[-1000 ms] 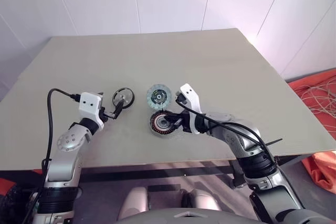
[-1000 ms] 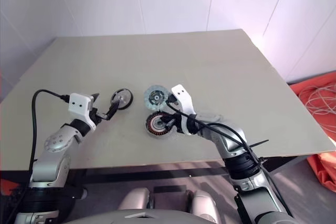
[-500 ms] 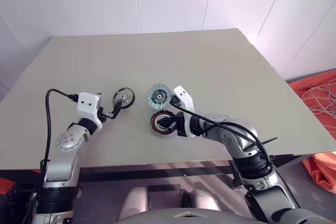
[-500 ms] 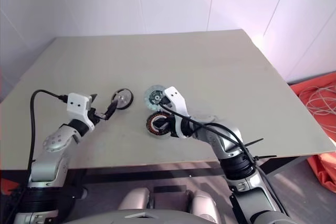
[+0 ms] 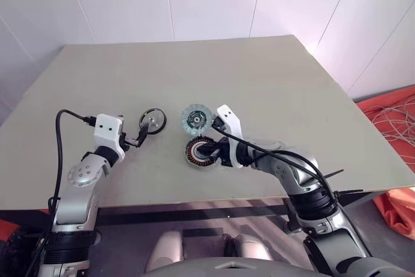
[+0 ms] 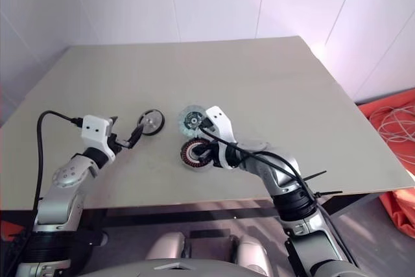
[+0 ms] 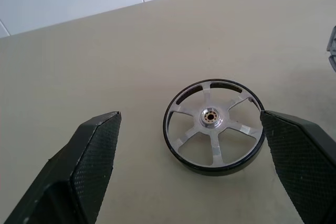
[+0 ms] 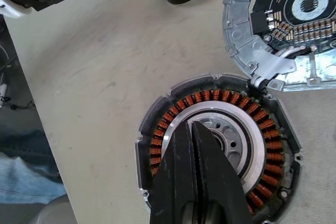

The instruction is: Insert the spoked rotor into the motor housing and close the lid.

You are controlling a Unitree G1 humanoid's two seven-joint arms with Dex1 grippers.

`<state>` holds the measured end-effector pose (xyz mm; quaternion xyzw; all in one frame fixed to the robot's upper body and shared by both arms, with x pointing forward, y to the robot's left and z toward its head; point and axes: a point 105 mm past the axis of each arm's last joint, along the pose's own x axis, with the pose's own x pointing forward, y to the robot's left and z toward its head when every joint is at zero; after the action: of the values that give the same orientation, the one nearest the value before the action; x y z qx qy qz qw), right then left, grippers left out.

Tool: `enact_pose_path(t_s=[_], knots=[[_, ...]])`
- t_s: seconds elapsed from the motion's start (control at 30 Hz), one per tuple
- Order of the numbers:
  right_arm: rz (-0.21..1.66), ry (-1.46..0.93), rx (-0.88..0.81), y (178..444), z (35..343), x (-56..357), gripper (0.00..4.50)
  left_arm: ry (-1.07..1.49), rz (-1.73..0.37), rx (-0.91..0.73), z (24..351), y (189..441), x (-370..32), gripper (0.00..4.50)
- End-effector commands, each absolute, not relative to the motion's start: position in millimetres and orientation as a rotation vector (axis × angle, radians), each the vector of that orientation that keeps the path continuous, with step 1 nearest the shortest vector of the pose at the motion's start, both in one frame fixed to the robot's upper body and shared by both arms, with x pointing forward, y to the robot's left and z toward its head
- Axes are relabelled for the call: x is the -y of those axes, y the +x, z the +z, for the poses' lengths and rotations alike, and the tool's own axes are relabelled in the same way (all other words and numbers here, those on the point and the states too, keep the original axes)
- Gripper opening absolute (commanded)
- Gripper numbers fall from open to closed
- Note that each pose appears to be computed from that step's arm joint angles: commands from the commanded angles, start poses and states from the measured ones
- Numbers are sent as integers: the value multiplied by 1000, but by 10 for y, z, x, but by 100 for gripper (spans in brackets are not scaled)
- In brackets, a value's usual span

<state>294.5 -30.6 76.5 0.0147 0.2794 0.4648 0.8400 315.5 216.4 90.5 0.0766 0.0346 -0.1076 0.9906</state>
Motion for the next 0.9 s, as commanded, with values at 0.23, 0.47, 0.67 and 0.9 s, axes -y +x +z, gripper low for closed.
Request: enact_pose_path(t_s=[0.23,0.47,0.67,0.9], knots=[[974,80,-642,2949,579,258,2,181,-201,-19,1039,3168,-2226,450],[967,67,-566,3029,747,289,2,165,-184,-18,1045,3162,-2263,450],[1023,93,-389,3093,1298,379,2,80,-148,-76,995,3205,-2255,450],[932,67,-324,3264,1511,613,2,-42,-206,-174,998,3207,-2156,450]])
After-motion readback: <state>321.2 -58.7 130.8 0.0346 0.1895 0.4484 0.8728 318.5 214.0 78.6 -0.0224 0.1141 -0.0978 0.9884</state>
